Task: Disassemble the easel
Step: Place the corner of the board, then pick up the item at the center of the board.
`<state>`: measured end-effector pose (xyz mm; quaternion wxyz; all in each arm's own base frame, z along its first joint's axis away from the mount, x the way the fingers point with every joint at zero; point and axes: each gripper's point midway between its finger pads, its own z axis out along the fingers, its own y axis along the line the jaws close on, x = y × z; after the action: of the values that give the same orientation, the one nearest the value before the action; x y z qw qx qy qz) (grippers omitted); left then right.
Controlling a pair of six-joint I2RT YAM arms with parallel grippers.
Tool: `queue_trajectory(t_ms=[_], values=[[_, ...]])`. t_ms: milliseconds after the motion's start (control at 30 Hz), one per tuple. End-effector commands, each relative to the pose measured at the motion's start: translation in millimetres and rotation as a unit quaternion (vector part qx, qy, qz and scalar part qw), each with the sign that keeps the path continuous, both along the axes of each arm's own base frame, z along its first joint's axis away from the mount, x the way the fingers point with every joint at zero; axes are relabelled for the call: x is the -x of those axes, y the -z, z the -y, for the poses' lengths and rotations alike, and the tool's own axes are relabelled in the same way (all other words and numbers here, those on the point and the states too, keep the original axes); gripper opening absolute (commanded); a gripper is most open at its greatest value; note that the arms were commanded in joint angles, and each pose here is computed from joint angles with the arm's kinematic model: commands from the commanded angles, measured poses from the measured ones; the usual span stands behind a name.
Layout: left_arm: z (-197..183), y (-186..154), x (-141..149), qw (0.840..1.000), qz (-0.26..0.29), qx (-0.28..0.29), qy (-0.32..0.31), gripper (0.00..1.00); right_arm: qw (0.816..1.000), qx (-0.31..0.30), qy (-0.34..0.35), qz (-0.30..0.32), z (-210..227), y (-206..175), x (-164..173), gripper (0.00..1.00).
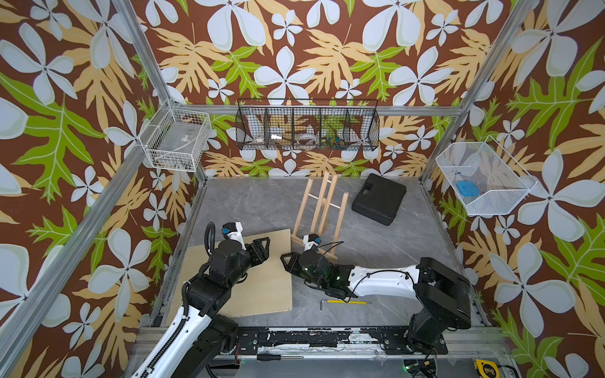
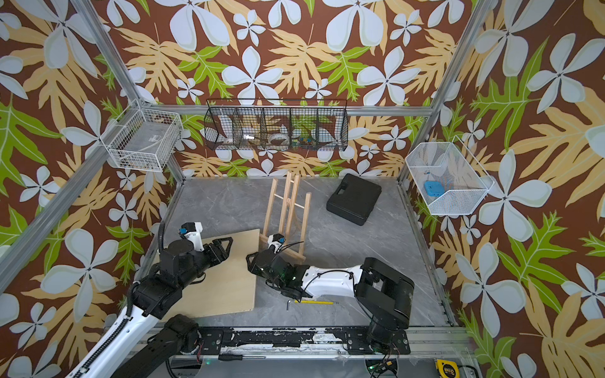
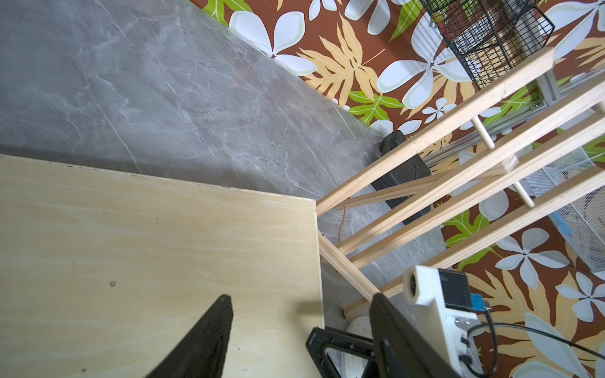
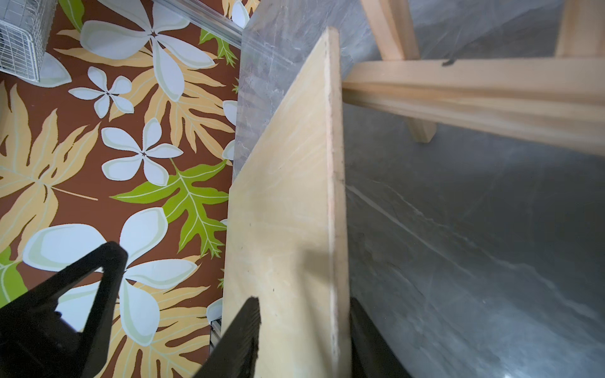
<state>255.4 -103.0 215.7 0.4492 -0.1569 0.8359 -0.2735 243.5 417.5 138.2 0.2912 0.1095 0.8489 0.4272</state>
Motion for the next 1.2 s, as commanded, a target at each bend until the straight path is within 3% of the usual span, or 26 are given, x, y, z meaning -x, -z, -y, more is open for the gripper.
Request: queue_trajectory(t_ms=[0, 433, 667, 933, 1167], values=[[1, -6, -5, 1.000, 0.013, -0.005, 0.001, 0.69, 0.999, 0.006, 0.010, 0.052, 2, -29, -8, 0.46], [5, -16, -17, 1.000, 0.019, -0.013, 0.006, 0.69, 0.994, 0.037, -0.017, 0.104, 6, -64, -3, 0.47], [5, -14, -20, 1.000, 0.015, -0.016, 0.005, 0.70, 0.982, 0.083, -0.006, 0.172, 30, -108, -8, 0.47], [20, -9, -29, 0.999, 0.008, -0.002, 0.032, 0.71, 0.968, 0.145, 0.044, 0.200, 115, -134, -26, 0.50], [41, -5, -40, 0.997, 0.008, 0.022, 0.072, 0.72, 0.961, 0.149, 0.101, 0.210, 192, -133, -43, 0.57]])
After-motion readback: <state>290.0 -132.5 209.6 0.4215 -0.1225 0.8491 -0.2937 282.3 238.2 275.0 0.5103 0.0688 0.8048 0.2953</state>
